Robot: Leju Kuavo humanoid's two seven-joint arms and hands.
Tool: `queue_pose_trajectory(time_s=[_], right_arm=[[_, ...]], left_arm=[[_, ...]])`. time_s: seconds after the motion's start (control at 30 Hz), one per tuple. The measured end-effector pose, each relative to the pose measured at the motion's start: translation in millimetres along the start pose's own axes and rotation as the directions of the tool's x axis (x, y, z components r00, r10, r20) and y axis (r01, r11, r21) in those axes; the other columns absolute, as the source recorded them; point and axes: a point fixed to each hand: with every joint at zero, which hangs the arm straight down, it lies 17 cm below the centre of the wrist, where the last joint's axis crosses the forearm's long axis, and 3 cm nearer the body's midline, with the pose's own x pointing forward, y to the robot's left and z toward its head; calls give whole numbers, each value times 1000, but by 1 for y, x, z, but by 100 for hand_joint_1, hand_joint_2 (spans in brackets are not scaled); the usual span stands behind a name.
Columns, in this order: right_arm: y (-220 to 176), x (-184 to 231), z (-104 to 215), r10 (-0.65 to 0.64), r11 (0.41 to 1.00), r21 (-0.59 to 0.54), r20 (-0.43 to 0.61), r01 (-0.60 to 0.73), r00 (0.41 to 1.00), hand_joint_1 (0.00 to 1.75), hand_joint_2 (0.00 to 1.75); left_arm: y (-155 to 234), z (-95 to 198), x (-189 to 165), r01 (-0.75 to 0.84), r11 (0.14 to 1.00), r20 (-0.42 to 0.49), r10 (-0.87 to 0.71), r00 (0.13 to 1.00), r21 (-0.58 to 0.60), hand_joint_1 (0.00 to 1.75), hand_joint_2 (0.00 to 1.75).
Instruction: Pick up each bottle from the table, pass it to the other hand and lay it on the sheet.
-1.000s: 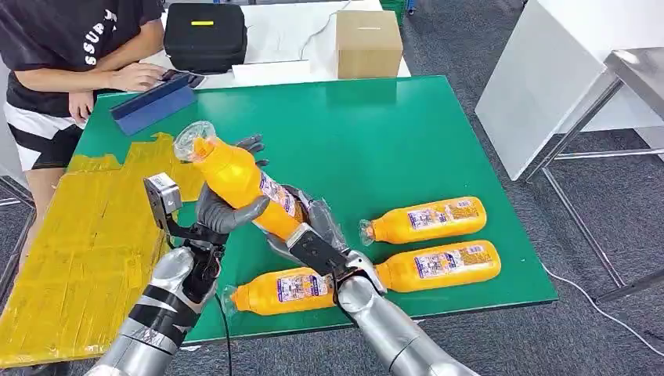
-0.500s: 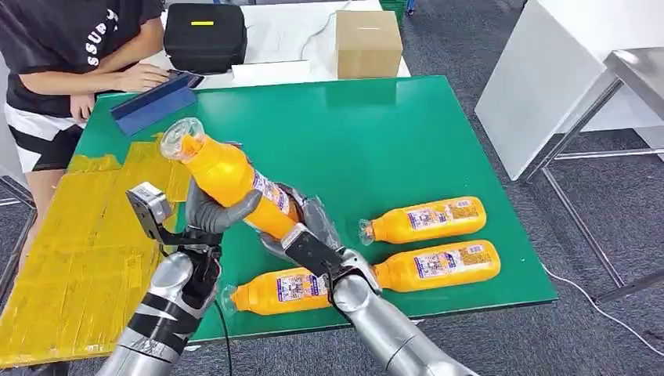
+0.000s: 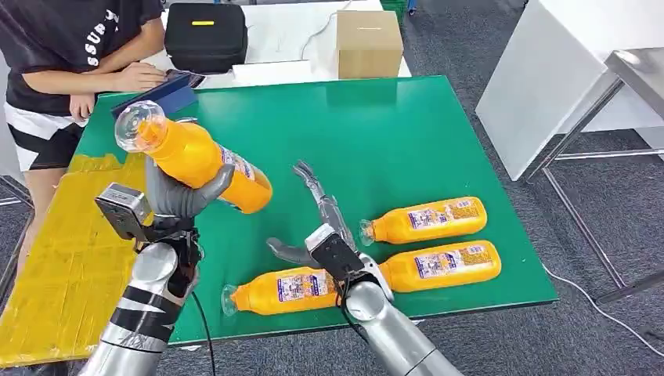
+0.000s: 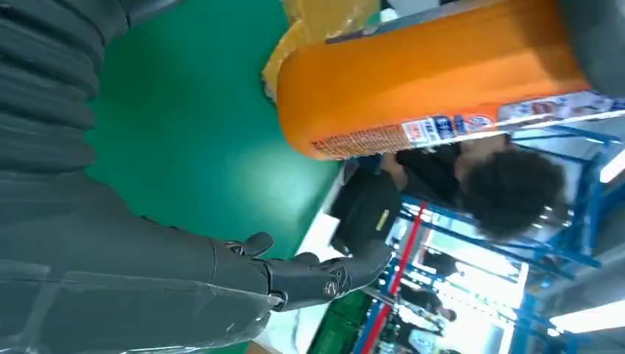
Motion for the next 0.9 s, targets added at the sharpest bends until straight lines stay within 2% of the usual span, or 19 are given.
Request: queue_pose_trajectory(time_s=[0.1,0.17,0.27,0.3,0.33,0.47,0.6,0.73,0.9], right_arm=[[-6,12,2,-30,999,-16,30,30,999,0,0],[-14,24,2,-43,998,-36,56,45,997,0,0],[-28,37,3,-50,996,-64,76,55,996,0,0],[-31,39,4,-51,996,-68,81,57,995,0,175],[-35,43,5,-55,995,-73,89,61,995,0,175],[-46,61,8,-89,992,-75,129,99,988,0,175],[-53,75,12,-104,990,-81,160,118,982,0,175],[-58,85,13,-105,989,-87,184,122,977,0,175],[-60,90,13,-103,988,-91,198,123,975,0,175]], left_arm=[[12,-7,13,214,975,88,-218,972,50,175,175],[22,-13,22,378,921,140,-388,911,90,175,175],[35,-22,19,550,830,154,-557,816,94,175,175],[37,-25,17,596,799,158,-601,783,85,175,175],[41,-27,12,666,743,167,-667,726,72,175,175],[63,-36,-22,908,417,178,-896,406,27,175,175],[99,-35,-69,987,141,154,-976,152,-82,175,175],[131,-26,-101,984,51,128,-989,73,-169,175,175],[146,-23,-117,976,19,112,-993,44,-215,175,175]])
